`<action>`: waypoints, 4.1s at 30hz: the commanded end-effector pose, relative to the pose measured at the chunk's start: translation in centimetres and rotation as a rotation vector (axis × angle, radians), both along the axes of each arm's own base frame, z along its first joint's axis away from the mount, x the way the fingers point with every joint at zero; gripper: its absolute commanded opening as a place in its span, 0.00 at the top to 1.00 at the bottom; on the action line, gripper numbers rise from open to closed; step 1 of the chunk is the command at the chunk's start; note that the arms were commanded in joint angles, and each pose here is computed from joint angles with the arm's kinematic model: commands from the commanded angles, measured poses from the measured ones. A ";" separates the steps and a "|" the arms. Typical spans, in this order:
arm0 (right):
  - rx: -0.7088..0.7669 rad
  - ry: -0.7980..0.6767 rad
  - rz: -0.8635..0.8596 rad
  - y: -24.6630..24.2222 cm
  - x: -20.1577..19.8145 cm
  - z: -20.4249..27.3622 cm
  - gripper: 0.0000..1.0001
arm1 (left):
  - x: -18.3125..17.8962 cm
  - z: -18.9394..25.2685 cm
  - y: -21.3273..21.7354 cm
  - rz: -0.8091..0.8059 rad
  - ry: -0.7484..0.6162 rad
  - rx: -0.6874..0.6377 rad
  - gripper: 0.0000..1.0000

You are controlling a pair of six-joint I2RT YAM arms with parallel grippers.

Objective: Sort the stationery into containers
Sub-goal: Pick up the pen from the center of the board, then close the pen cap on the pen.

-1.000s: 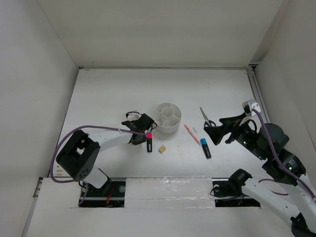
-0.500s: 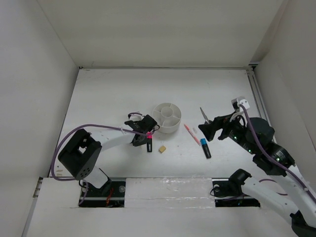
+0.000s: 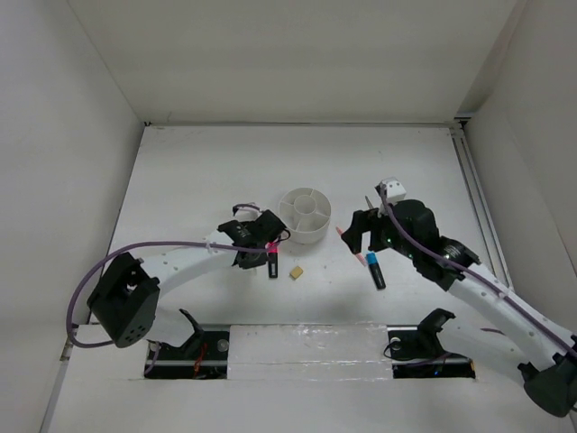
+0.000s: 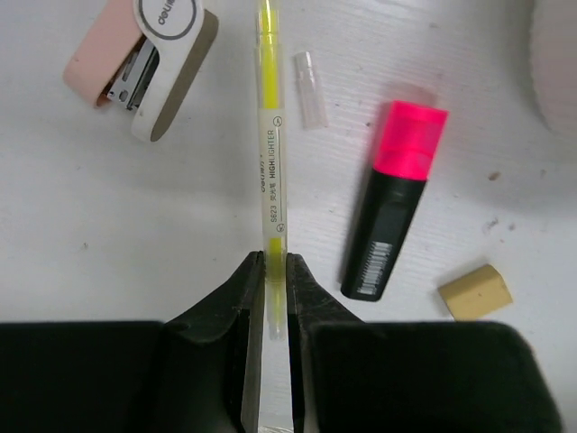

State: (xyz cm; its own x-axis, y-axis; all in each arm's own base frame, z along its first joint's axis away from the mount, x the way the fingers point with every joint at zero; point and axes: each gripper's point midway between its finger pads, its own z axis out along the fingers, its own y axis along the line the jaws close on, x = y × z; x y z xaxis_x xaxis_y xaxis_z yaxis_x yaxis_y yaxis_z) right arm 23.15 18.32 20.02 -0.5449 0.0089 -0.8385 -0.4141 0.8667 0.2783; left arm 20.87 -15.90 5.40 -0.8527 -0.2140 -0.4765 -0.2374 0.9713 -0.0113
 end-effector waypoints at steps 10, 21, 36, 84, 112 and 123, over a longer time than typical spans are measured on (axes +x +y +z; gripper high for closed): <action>-0.037 0.013 -0.130 -1.6 6.2 -3.0 0.19 | -0.8 3.9 -2.2 -0.121 -0.116 -0.049 1.00; -0.210 0.169 -0.142 -2.1 9.5 -8.7 0.45 | -0.5 9.5 -3.8 -0.246 -0.259 -0.205 1.00; -0.307 0.310 -0.178 -2.6 10.0 -13.7 0.45 | 0.1 14.4 -3.0 -0.299 -0.401 -0.229 1.00; -0.227 0.165 -0.384 -2.9 11.2 -5.4 1.00 | -1.1 17.7 -4.9 -0.435 -0.509 -0.407 1.00; 0.815 -0.256 -0.005 7.0 4.8 17.3 1.00 | -6.5 20.6 -12.9 -0.907 -0.588 -0.832 1.00; 0.811 -0.191 0.065 10.0 3.7 15.7 1.00 | -5.9 20.0 -12.8 -0.883 -0.582 -0.808 1.00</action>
State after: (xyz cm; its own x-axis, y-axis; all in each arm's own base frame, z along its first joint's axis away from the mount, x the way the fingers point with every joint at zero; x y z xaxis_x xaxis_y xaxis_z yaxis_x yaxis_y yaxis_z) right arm 27.58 27.91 33.83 -0.4380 0.5956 -0.6734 -0.5084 0.4537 0.7319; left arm 14.77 -28.56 24.66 -0.5980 -0.0734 -0.7981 0.6791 0.4825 -0.5532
